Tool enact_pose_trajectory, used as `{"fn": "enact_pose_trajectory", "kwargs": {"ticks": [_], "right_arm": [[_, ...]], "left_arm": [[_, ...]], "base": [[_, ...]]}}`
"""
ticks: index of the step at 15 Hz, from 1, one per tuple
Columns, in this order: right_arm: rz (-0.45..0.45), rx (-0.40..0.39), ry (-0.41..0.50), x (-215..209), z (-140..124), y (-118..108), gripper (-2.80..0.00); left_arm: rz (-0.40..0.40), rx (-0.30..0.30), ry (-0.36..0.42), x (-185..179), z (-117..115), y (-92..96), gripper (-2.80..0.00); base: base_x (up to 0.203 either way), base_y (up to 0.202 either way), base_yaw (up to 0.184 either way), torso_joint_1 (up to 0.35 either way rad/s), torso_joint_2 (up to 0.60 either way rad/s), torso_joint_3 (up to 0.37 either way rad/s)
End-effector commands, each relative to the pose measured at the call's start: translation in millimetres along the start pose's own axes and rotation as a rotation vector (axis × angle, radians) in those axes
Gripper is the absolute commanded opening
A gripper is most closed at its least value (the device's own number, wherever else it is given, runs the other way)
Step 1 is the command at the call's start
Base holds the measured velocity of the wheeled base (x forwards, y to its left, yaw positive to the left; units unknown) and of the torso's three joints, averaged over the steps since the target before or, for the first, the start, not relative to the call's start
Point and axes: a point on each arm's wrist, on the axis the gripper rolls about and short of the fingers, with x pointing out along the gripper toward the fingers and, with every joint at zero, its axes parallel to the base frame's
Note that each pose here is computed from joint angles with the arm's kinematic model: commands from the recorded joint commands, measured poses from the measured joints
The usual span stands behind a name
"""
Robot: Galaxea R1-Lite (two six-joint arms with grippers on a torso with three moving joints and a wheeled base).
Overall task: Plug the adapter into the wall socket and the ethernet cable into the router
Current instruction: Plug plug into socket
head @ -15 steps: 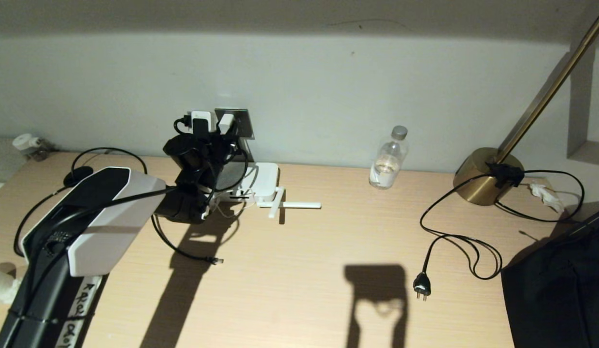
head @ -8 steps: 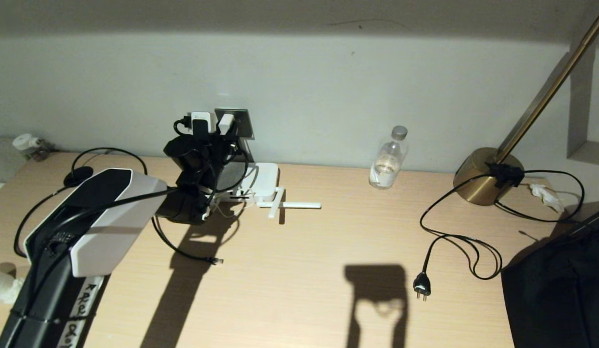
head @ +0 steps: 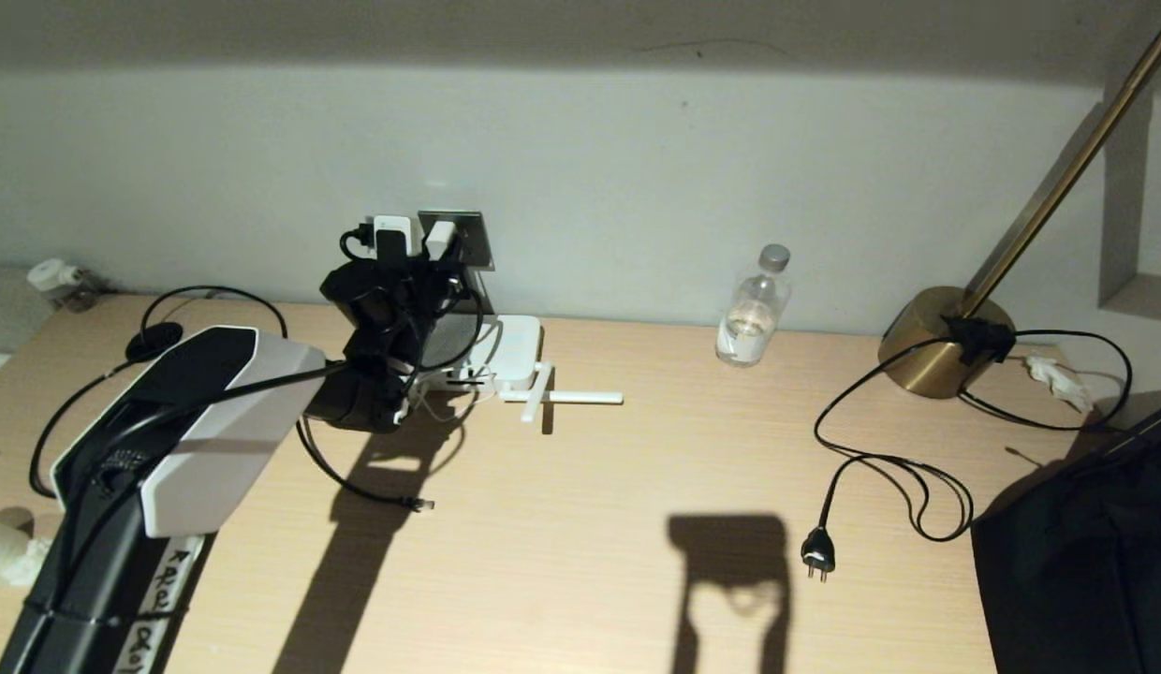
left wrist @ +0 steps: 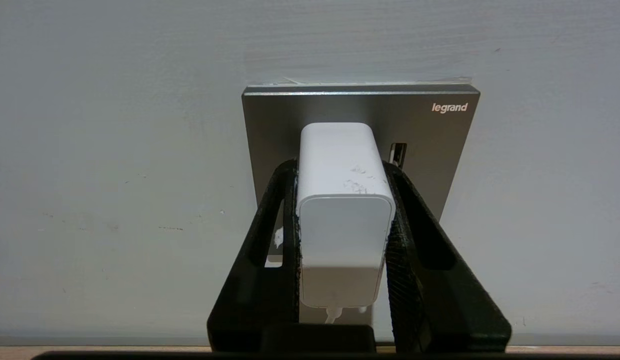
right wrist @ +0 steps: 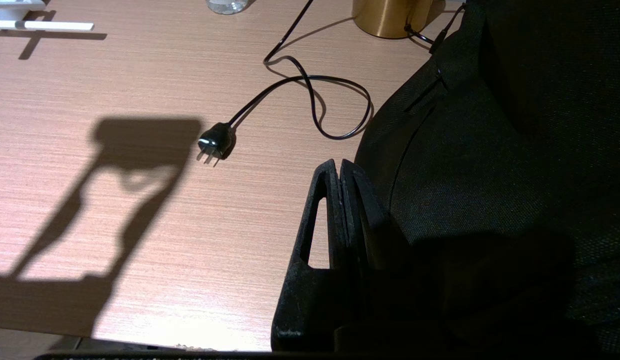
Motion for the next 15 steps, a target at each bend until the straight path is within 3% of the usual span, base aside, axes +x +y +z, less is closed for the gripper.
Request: {"fn": "enact_pose_trajectory", "kwargs": {"ticks": [1,10,15], "right_arm": [[0.000,0.001,0.001,0.1,0.1,0.0,-2.80],[0.000,-0.001,0.001,0.1,0.1,0.0,-2.80],[0.000,0.001,0.001,0.1,0.1,0.0,-2.80]], "left_arm": [[0.002,0.000,-0.010,0.0,3.5,0.3,-2.80],[0.004,-0.002,-0.013,-0.4,-1.6,-0.2,-2.80],[0.020,0.002,0.031,-3.3,0.1,0.7,-2.80]], "base": [[0.000,0.000,0.000,0.000,0.00,0.000],[0.000,0.000,0.000,0.000,0.00,0.000],[0.000,0.000,0.000,0.000,0.00,0.000]]}}
